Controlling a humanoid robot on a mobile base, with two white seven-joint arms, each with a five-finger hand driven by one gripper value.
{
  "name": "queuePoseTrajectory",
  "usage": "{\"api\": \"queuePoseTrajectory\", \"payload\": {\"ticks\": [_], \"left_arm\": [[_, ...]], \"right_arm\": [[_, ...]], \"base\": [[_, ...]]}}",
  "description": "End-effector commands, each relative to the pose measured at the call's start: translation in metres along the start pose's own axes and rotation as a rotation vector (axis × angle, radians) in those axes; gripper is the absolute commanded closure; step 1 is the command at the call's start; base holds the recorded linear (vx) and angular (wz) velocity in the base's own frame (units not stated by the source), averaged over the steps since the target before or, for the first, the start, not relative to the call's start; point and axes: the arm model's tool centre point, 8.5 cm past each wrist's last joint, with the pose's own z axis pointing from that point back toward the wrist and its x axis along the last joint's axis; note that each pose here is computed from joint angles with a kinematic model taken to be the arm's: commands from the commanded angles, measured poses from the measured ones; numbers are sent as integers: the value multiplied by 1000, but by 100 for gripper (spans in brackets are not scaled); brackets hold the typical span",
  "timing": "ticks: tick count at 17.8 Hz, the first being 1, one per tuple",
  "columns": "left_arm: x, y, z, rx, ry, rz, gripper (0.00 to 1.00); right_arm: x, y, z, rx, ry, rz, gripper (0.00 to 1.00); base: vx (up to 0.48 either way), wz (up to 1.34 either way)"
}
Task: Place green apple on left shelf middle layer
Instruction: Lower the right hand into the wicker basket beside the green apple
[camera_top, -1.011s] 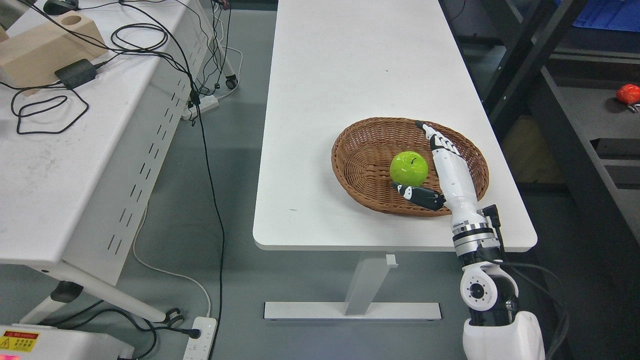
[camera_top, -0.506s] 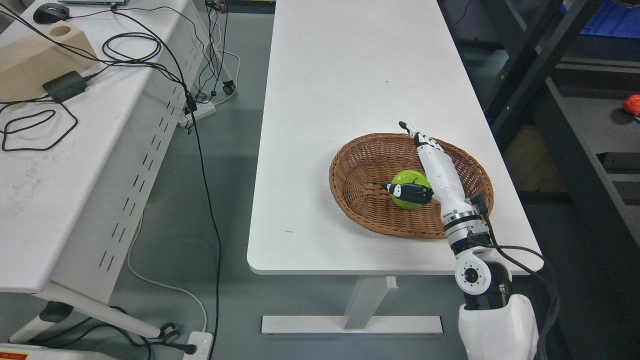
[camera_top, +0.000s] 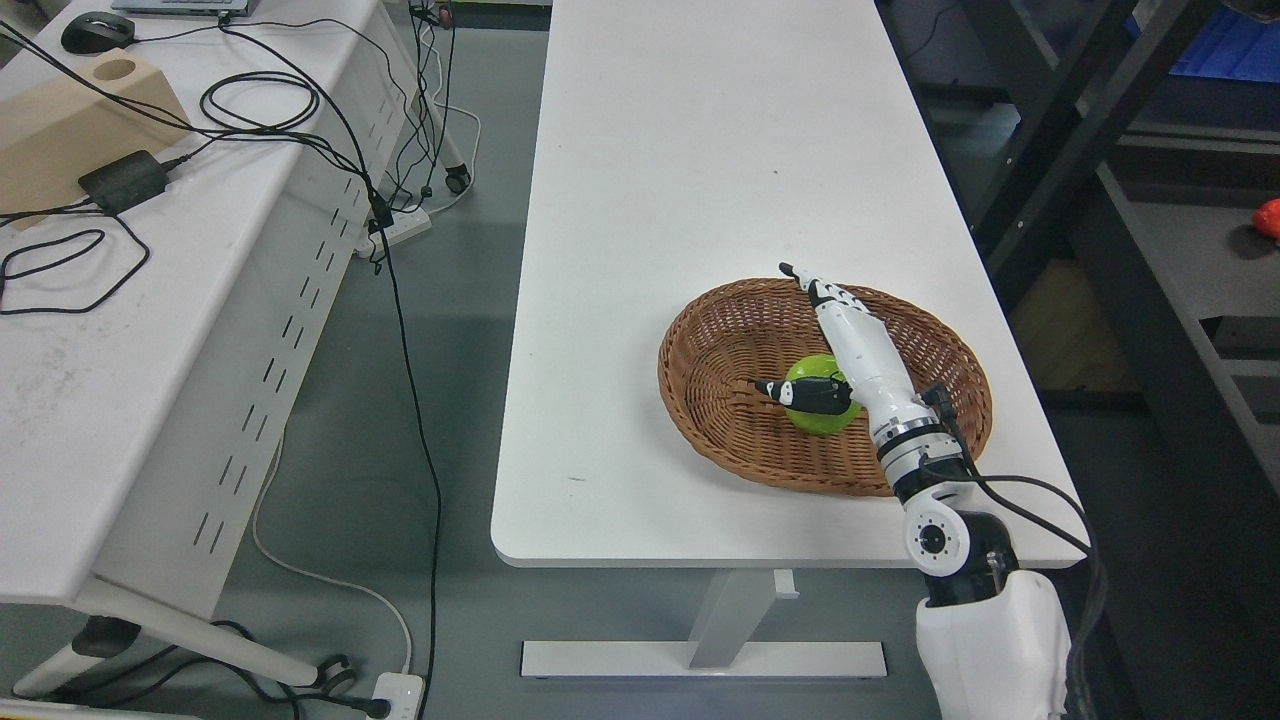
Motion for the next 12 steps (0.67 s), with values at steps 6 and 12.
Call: {"api": "queuePoseTrajectory", "payload": {"ticks": [6, 12], "left_arm": [[0, 11, 2, 17, 0, -1, 0], [0, 11, 2, 18, 0, -1, 0]], "right_arm": [[-56, 3, 25, 145, 59, 199, 1], [-52, 6, 24, 148, 44, 205, 10]], "base": [[0, 0], [0, 0]]}}
